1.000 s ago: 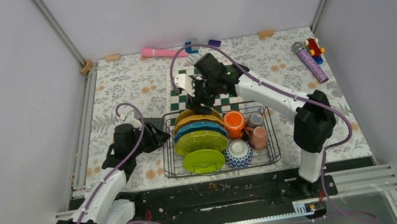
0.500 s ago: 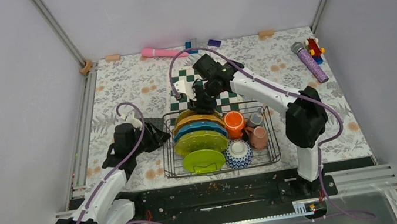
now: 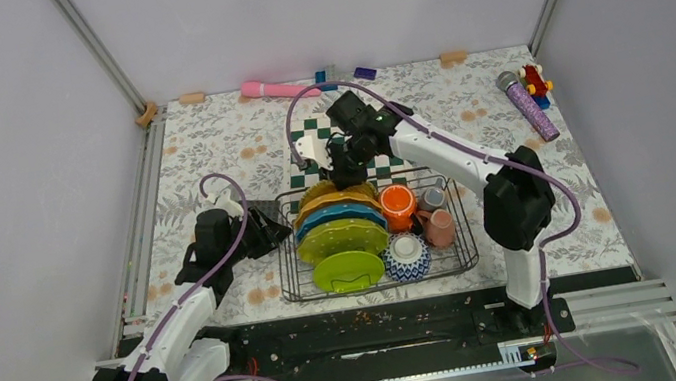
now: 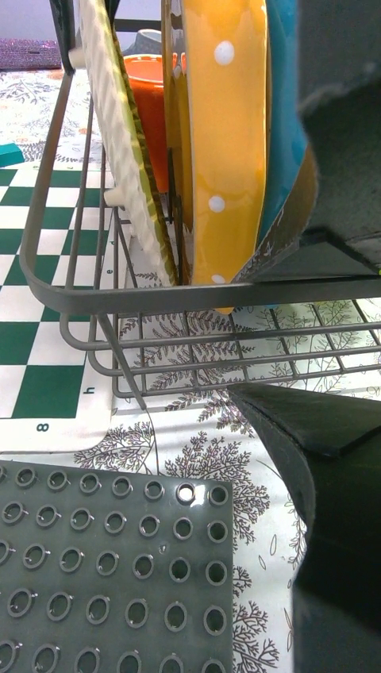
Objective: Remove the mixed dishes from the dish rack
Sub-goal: Pick up the plate from the dish rack.
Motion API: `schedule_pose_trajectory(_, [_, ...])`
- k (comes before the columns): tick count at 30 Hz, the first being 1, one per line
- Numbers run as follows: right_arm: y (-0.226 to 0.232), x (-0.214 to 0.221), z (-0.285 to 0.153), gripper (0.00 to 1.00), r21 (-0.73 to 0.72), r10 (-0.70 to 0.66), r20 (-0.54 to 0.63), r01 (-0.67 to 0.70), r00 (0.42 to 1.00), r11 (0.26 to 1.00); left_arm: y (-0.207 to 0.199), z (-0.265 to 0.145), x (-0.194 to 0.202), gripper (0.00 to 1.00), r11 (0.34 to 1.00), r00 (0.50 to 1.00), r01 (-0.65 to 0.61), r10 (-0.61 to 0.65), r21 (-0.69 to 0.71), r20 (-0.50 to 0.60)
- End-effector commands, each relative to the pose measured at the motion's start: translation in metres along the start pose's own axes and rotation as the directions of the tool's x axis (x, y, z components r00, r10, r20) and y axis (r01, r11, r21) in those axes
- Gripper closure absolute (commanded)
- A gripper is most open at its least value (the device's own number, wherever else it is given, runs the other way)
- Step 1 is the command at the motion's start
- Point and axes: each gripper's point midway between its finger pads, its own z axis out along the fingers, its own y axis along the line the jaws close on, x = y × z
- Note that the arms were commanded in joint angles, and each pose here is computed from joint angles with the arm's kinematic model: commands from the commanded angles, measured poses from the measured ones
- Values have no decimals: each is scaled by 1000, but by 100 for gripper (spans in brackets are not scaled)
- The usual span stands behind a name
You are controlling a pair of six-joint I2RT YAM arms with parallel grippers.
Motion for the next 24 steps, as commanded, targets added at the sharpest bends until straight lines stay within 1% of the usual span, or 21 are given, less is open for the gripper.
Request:
schedule_pose_trajectory(1, [-7,-45,-57,100,103,-152,119,140,981,985,7,1,-3,55,1000,1000,-4,4,-27,18])
schedule_pose_trajectory(7, [-15,-77,-103,100,274,-245,207,184,947,944,10,1,-1,55,999,1000,11,-10,-43,20])
schedule_pose_trajectory(10, [-17,-86,-119,100,341,-261,243,169,934,925,11,1,0,56,999,1000,16,-15,-44,17])
schedule_pose_trajectory(15, [-28,-101,-145,100,466,-253,311,85,916,881,8,0,0,56,999,1000,17,-16,-30,17])
schedule_pose_trajectory(16, [-31,-103,-152,100,496,-242,332,50,912,867,7,0,0,56,999,1000,18,-18,-27,16])
schedule_pose_trajectory(18, [-37,-106,-167,100,548,-189,388,-61,902,834,6,-1,0,56,1000,1000,19,-19,-21,19])
schedule_pose_trajectory(20, [-43,-108,-194,100,604,-131,472,-211,872,768,4,-2,-1,56,1000,1000,19,-19,-15,25])
schedule_pose_trajectory(21, [-47,-106,-207,100,620,-91,527,-308,845,721,4,-2,-2,56,1000,999,20,-20,-13,26])
schedule_pose_trajectory(22, [-52,-98,-222,100,629,-34,590,-434,806,645,4,-2,-2,56,1000,999,20,-20,-13,28])
schedule_pose_trajectory(23, [-60,-84,-244,100,640,19,658,-572,753,513,4,-2,-2,56,1000,999,21,-21,-16,30])
schedule_pose_trajectory(24, [-62,-70,-258,100,613,62,720,-675,691,411,4,-2,-3,56,1000,999,21,-21,-17,31])
